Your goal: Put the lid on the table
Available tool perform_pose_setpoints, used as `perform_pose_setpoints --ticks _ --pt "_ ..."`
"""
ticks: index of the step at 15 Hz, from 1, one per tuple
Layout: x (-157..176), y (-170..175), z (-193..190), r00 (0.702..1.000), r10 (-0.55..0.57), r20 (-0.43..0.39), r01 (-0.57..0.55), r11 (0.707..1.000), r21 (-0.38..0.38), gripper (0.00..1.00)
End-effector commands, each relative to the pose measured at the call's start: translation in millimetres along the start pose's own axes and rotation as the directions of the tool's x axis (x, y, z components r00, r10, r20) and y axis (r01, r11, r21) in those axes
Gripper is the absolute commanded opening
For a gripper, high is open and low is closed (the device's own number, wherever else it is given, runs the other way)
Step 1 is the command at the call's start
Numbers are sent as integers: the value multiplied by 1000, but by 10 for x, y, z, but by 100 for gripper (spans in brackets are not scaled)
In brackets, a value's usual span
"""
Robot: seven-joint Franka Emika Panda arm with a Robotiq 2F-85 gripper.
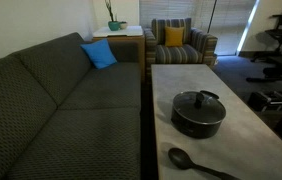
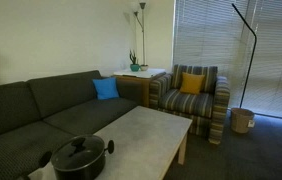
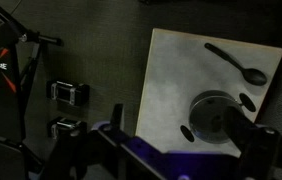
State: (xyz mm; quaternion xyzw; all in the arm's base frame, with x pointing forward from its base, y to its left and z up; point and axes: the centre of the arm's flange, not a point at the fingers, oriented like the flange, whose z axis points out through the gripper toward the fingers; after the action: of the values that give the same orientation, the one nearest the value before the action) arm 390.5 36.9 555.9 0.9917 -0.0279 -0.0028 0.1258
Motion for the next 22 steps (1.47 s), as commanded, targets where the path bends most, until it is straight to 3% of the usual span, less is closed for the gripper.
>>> perform_pose_setpoints --ticks 1,11,17,22 --pt "0 0 1 1000 0 0 0 1000 0 100" --pt "170 -102 16 999 -52 -4 52 998 -30 100" --pt "693 -85 140 996 -89 20 90 995 -34 100" --pt "1260 -110 371 985 -164 48 164 986 17 100"
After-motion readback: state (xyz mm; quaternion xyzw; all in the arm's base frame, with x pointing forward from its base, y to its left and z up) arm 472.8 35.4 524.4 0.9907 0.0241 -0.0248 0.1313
